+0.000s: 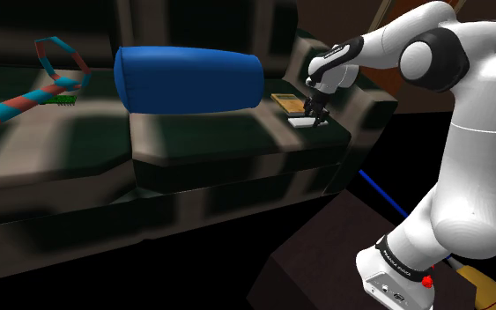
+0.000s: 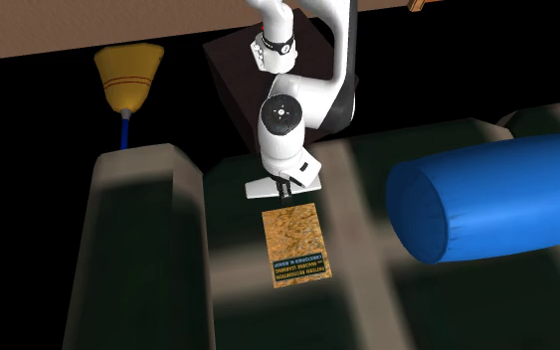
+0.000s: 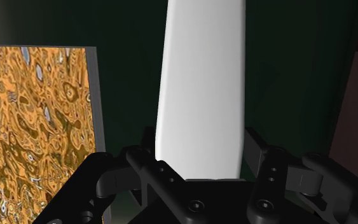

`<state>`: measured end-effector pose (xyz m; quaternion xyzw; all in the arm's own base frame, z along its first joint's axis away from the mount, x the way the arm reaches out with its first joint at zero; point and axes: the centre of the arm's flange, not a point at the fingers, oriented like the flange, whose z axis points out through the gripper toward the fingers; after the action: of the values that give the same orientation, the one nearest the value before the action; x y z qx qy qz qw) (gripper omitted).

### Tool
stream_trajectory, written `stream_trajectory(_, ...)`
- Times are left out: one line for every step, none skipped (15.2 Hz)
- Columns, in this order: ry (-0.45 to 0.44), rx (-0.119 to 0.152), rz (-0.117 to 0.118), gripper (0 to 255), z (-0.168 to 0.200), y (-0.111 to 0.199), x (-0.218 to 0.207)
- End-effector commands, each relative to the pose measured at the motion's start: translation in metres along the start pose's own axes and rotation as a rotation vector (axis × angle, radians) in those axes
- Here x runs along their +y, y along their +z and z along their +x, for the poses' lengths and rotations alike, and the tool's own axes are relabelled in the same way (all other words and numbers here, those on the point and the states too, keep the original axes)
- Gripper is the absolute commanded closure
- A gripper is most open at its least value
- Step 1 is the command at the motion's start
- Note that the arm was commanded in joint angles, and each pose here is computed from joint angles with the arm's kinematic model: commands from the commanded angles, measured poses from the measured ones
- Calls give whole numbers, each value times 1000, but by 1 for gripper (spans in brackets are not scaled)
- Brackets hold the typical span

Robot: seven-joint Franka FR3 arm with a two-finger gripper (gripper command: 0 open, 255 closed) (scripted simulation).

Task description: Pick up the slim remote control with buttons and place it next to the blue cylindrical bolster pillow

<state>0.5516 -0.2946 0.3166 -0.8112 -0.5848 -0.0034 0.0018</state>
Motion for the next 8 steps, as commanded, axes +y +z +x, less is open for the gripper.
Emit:
stream_trajectory(0, 0, 0, 255, 0, -5, 0)
stream_trajectory(0, 0, 0, 255, 0, -11, 0)
stream_trajectory(0, 0, 0, 255, 0, -16, 0)
stream_trajectory(0, 0, 0, 255, 0, -21, 0)
stream_trajectory(0, 0, 0, 255, 0, -26, 0)
stream_trajectory(0, 0, 0, 255, 0, -32, 0)
stream_trajectory(0, 0, 0, 255, 0, -37, 0)
stream_trajectory(0, 0, 0, 255, 0, -42, 0)
